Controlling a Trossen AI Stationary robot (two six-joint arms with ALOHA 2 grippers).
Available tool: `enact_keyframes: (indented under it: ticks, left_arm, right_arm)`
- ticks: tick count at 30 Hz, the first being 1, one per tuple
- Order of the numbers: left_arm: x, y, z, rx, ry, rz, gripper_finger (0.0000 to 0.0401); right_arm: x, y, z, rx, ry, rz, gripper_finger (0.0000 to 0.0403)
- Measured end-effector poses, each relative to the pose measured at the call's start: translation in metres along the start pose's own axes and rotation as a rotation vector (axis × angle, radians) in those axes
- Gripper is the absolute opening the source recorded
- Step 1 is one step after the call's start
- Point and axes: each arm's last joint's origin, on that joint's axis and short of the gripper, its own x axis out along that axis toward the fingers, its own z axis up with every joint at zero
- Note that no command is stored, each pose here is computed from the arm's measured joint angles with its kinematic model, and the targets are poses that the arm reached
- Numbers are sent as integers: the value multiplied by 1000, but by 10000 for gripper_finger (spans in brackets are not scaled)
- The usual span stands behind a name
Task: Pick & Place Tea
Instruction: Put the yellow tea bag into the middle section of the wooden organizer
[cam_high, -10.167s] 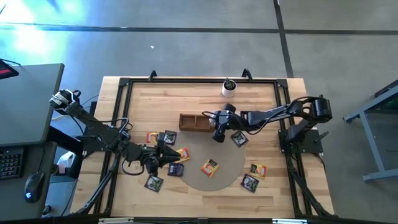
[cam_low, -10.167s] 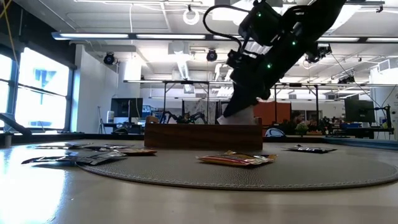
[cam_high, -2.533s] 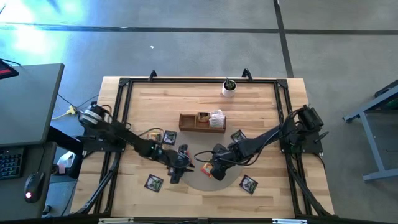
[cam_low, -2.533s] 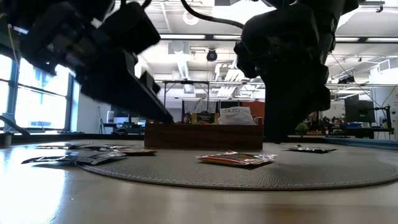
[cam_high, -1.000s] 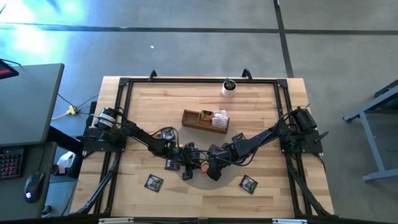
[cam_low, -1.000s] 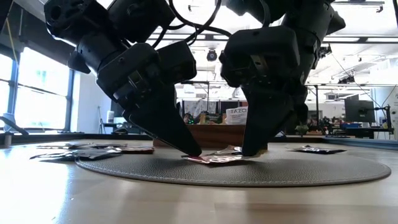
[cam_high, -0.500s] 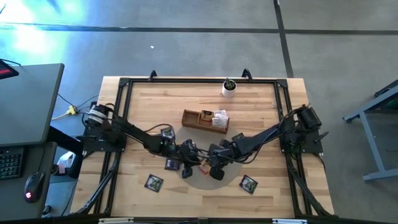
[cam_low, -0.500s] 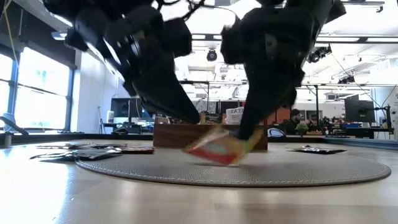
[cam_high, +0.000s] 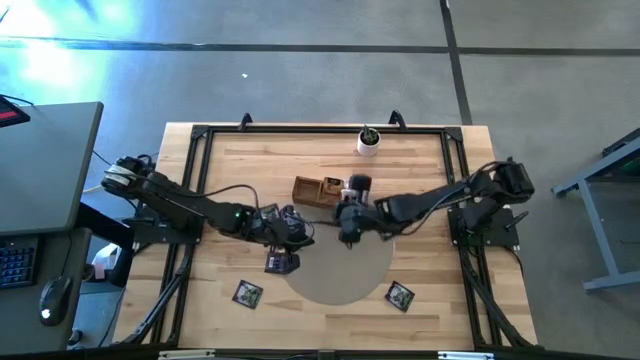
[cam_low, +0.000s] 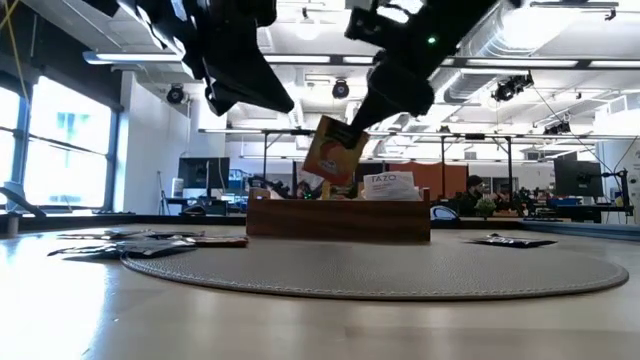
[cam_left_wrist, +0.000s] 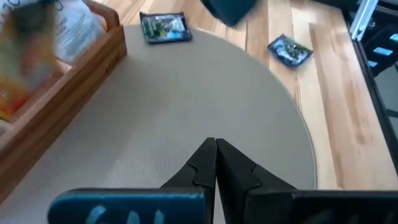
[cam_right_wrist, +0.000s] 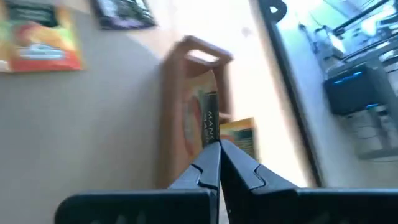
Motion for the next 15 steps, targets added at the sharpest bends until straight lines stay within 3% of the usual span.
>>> enact_keyframes:
  ticks: [8,11,15]
  left_arm:
    - [0,1,-2,-1,19,7,7]
    - [0,2,-3,1,32,18,7]
    - [0,2,-3,1,32,18,7]
  right_arm:
    - [19,-46,3,50,98,60,0]
    - [26,-56,-4,100,156,114,0]
    - [30,-63,-8,97,180,94,0]
